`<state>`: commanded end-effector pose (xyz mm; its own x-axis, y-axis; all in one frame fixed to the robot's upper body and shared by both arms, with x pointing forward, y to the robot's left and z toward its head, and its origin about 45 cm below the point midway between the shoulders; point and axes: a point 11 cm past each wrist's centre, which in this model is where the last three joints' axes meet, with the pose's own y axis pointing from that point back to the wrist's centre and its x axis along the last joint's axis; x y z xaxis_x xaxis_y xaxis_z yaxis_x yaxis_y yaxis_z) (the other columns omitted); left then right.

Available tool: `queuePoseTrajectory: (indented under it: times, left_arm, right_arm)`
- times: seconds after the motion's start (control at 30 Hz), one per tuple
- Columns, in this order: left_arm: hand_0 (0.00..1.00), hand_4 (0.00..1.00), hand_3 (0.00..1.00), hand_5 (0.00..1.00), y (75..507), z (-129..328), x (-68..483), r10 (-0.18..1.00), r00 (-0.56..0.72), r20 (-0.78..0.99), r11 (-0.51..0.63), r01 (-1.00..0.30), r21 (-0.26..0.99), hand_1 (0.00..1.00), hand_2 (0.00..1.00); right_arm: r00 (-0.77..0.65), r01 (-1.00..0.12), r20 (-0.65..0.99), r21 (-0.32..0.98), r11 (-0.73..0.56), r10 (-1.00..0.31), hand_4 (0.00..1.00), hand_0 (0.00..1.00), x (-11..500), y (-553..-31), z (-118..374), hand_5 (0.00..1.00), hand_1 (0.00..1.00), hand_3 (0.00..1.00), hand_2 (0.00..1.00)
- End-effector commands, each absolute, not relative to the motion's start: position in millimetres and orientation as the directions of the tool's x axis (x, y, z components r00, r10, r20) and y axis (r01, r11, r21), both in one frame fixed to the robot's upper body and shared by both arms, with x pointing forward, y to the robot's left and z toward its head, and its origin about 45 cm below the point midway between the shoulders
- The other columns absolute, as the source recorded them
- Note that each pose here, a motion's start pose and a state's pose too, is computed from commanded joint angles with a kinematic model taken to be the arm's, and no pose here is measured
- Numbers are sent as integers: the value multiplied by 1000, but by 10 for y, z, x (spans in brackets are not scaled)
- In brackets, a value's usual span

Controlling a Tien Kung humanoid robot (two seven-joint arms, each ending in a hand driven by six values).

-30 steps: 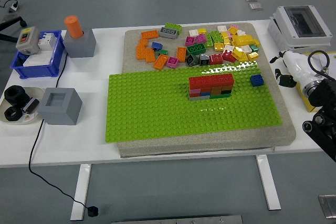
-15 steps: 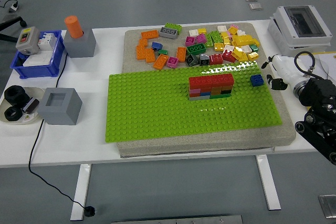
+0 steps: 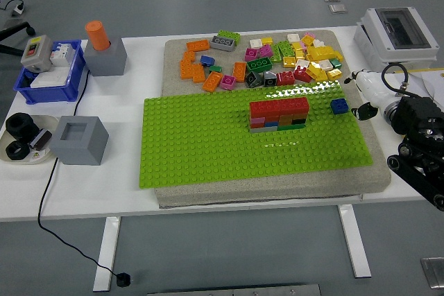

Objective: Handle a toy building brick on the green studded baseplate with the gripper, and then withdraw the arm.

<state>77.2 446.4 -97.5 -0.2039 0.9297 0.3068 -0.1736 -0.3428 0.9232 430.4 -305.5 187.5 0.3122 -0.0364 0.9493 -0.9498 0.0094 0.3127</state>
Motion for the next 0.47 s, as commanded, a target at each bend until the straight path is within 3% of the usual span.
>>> queuePoseTrajectory:
  times: [0.47]
  left_arm:
    - [631, 625, 581, 218, 4470, -972, 780, 930, -203, 308, -344, -174, 923, 588, 563]
  right_arm:
    - [365, -931, 931, 365, 3, -28, 704, 800, 4336, -2986, 1718, 23, 860, 740, 929]
